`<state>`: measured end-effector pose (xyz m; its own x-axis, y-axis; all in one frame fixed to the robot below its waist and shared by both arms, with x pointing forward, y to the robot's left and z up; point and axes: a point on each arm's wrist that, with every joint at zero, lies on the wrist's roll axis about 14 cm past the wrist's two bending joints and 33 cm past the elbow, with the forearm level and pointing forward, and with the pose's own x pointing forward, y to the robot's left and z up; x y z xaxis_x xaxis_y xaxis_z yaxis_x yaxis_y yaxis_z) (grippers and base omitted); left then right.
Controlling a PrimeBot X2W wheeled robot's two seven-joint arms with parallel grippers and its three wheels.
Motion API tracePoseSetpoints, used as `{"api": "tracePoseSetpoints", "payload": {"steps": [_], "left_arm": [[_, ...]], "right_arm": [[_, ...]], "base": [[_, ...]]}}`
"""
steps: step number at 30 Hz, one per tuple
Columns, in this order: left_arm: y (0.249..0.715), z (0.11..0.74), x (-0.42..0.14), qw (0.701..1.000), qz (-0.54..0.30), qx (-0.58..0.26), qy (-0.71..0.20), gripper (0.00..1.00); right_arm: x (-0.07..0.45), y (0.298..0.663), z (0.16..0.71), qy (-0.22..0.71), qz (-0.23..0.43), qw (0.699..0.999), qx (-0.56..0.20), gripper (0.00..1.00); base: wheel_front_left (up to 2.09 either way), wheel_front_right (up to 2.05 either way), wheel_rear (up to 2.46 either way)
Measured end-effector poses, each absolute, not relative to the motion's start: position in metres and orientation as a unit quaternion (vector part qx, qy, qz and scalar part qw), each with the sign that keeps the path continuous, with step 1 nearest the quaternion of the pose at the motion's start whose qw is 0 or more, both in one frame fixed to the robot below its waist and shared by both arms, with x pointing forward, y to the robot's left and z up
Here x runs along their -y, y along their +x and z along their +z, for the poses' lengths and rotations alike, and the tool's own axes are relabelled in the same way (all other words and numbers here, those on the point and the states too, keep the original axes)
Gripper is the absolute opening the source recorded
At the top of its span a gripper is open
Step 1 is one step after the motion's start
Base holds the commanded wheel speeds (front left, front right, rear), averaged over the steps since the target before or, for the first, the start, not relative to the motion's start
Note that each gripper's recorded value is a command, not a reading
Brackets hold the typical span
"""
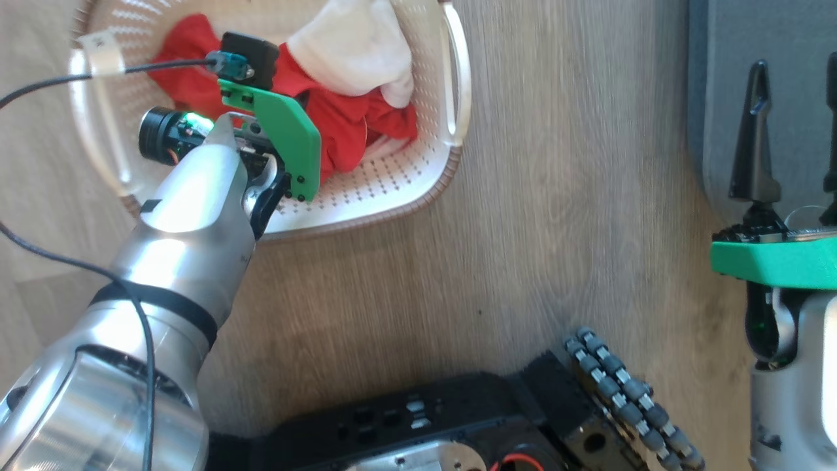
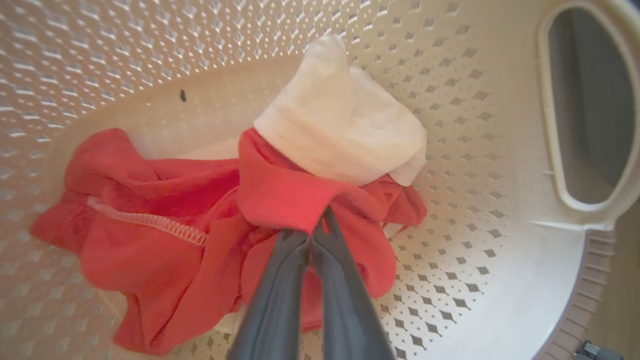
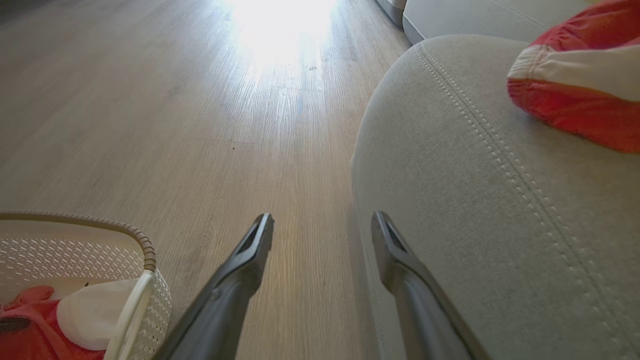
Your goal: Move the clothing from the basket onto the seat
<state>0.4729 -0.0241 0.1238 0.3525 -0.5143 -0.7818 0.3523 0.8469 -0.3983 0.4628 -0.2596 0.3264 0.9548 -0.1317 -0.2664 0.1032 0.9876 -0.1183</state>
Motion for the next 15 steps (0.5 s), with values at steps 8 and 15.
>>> {"api": "tracePoseSetpoints", "payload": {"steps": [8,15], "left_arm": [[0.526,0.205,-0.005,0.898,-0.214,-0.374,-0.092,0.00],[0.534,0.284,-0.047,0.939,-0.153,-0.289,-0.109,0.00]], "right_arm": [[0.243,0.474,0.368,-0.058,-0.037,0.994,-0.090,1.00],[0.229,0.471,0.414,-0.063,-0.020,0.997,-0.045,1.00]], "base": [[0.00,0.00,0.00],[0.00,0.00,0.00]]}}
